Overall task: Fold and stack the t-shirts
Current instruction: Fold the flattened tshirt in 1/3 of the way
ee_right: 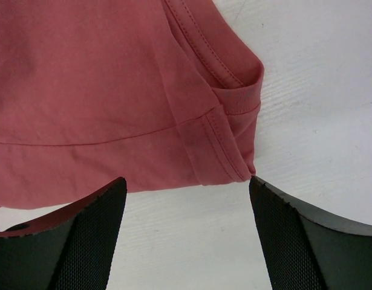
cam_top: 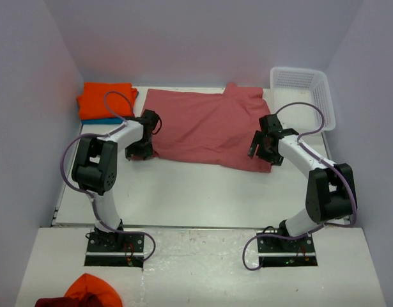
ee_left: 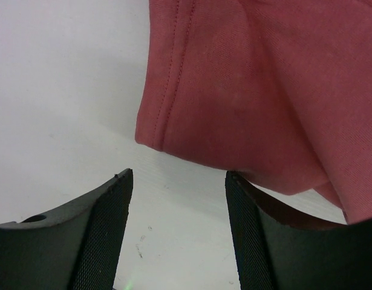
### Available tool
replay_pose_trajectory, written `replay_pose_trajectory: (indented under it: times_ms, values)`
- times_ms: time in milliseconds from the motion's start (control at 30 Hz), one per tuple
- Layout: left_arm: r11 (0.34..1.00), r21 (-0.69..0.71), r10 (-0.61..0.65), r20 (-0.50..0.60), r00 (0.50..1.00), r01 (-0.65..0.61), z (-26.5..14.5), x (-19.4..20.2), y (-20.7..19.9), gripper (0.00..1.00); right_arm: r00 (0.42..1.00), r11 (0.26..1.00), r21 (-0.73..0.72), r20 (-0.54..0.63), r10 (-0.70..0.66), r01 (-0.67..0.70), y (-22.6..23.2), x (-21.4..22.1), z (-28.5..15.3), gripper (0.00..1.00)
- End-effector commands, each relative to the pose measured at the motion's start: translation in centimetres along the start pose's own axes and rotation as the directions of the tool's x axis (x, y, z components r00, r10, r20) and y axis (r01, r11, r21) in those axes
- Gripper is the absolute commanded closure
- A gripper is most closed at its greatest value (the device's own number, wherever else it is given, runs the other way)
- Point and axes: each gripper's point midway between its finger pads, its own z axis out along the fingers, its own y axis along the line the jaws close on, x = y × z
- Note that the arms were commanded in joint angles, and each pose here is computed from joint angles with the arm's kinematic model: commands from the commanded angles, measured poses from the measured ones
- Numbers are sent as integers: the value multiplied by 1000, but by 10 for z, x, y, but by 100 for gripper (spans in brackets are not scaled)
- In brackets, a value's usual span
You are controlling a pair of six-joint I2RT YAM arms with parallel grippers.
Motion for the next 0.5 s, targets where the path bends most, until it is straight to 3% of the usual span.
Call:
replay_pose_trajectory:
  times_ms: [0, 167, 467]
  values:
    - [1000, -31, 1, 30, 1000, 0, 4, -10, 4, 36, 996, 999, -48, 86, 23, -19, 10, -24, -15, 18]
    - [999, -47, 12, 7, 1000, -12, 13, -14, 2, 37, 995, 999, -43, 99, 13, -9, 7, -26, -18, 18]
    - [995, -49, -91, -57, 994, 88, 21, 3, 27, 48, 991, 999, -27, 130, -13, 17, 1, -30, -26, 17]
